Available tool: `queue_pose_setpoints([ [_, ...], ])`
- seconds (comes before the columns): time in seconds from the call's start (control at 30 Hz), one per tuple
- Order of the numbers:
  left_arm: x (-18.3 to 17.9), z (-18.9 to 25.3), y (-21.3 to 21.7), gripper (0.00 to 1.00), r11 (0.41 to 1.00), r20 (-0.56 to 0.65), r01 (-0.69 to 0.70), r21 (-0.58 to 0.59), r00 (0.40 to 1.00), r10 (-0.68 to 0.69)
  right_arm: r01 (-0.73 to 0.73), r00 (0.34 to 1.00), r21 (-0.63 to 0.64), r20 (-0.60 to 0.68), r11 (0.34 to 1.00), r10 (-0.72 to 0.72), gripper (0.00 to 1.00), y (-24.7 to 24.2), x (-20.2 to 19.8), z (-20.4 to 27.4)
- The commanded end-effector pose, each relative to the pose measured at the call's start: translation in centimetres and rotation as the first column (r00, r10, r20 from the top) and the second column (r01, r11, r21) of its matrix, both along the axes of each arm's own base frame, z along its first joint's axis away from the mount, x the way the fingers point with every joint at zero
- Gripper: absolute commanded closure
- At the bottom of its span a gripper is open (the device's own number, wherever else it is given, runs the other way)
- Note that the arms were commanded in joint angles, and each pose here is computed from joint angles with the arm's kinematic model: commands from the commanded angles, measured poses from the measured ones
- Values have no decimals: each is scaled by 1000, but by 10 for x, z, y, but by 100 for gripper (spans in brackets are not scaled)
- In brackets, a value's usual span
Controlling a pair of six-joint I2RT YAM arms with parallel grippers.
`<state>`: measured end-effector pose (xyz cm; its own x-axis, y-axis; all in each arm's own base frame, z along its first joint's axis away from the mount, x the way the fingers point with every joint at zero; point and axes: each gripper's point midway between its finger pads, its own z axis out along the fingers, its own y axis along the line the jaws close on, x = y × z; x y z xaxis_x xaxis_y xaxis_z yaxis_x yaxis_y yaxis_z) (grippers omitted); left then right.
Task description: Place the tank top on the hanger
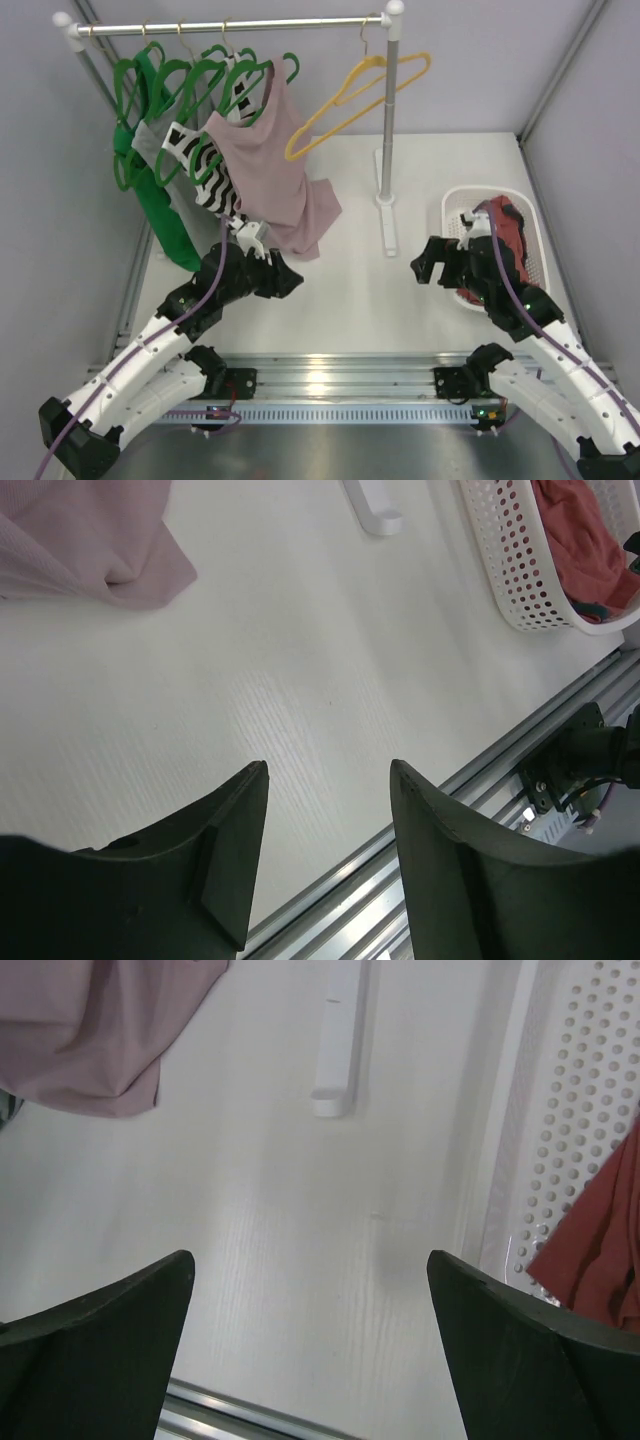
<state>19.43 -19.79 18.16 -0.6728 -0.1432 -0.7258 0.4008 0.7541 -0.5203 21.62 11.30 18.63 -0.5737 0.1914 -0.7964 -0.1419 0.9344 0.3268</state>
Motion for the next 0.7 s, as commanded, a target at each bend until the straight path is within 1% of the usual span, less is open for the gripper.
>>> queue_pose_setpoints([
  [0.0,1,20,-5,43,999,49,32,-18,998,-32,47,998,27,40,999,-48,0,-7,3,24],
  [0.2,-2,18,-4,43,999,58,50,-3,997,-50,44,999,-1,-4,999,-44,0,-4,8,29],
  [0.27,-2,19,-5,43,998,62,56,-4,996,-56,70,998,-17,-1,997,-70,0,-7,14,36],
  [0.33,-3,22,-5,42,998,71,61,-6,996,-61,104,994,-64,-37,993,-106,0,-13,20,31],
  [0.37,-2,23,-5,42,998,73,61,-8,995,-60,120,992,-71,-33,990,-122,0,-16,25,37],
  [0.47,-3,27,-6,42,997,79,70,-14,994,-69,189,973,-138,-108,972,-204,0,-32,46,25],
  [0.5,-3,28,-7,42,997,79,71,-16,994,-69,254,954,-144,-125,956,-272,0,-51,54,23],
  [0.57,-2,29,-7,42,997,83,71,-19,994,-69,281,942,-126,-155,951,-298,0,-64,67,22],
  [0.6,-3,30,-9,42,997,84,79,-23,993,-77,342,920,-113,-163,933,-357,0,-83,72,20],
  [0.67,-2,31,-10,42,996,93,86,-27,992,-83,391,900,-104,-163,915,-403,0,-98,81,19],
])
